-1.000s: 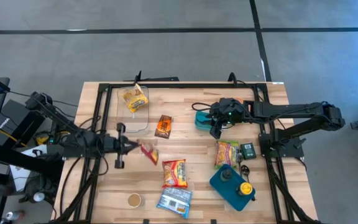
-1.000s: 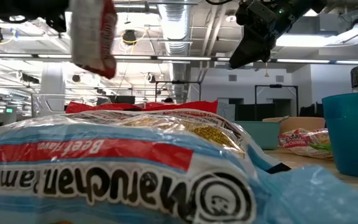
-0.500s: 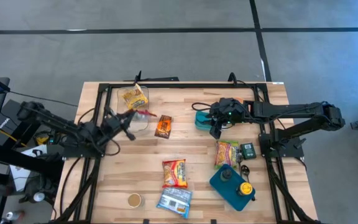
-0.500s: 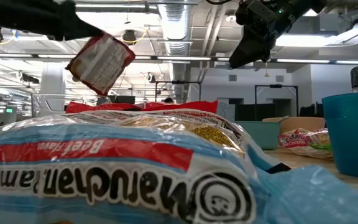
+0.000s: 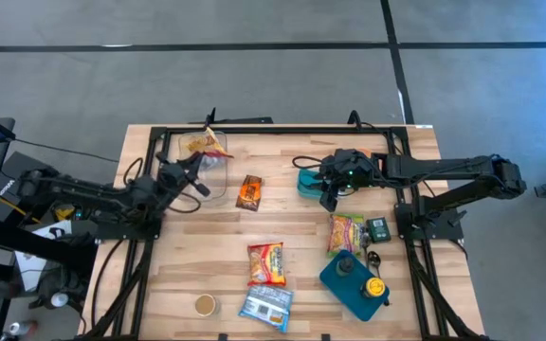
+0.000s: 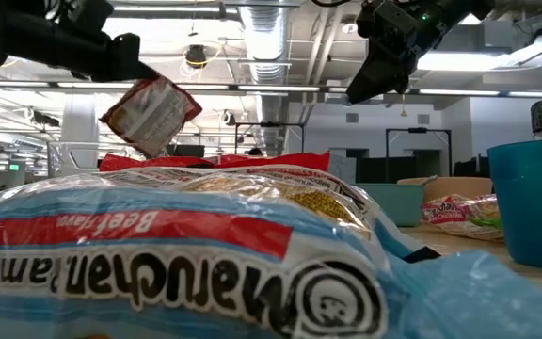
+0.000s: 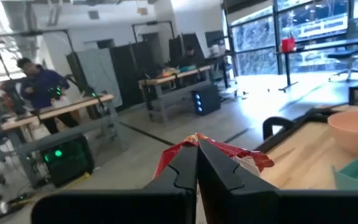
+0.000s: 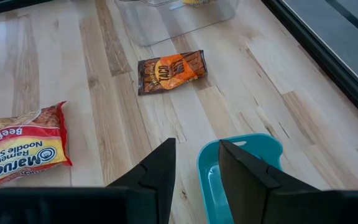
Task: Pick & Place Food Item
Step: Put the red noodle pack into the transparent bin
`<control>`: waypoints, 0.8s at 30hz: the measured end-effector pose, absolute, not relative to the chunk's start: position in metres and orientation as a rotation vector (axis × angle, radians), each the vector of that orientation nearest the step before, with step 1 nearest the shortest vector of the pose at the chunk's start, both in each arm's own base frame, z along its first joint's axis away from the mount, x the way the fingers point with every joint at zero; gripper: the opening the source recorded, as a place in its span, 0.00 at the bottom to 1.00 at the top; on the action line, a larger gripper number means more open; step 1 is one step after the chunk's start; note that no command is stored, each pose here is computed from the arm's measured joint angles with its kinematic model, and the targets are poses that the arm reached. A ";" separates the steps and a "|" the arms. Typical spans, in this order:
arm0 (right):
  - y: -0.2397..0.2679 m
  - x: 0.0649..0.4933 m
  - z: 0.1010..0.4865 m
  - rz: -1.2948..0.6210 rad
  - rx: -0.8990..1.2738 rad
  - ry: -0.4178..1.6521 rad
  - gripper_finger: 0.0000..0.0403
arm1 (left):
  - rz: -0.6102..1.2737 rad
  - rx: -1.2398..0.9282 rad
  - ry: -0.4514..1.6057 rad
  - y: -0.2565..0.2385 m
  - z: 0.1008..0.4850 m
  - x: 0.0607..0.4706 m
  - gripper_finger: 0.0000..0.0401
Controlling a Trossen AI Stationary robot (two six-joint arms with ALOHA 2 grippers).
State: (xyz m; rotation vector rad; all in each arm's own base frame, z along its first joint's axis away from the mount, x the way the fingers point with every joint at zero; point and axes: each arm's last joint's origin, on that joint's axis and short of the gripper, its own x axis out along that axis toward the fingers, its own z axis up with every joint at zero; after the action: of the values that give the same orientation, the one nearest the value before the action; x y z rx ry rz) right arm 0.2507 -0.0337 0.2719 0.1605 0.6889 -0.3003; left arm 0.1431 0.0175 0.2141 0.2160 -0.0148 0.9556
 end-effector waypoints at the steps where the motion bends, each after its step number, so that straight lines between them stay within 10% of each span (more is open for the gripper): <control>1: -0.034 0.251 0.272 -0.300 0.158 0.689 0.29 | 0.947 0.203 -0.013 0.019 0.212 0.144 0.00; 24: -0.034 0.251 0.272 -0.298 0.153 0.690 0.29 | 0.865 -0.089 0.161 0.076 0.179 0.133 0.00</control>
State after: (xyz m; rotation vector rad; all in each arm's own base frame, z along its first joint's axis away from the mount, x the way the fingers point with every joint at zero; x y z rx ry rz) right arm 0.2507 -0.0338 0.2719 0.1529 0.6904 -0.2983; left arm 0.1330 0.0755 0.1795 -0.0890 0.1611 0.8650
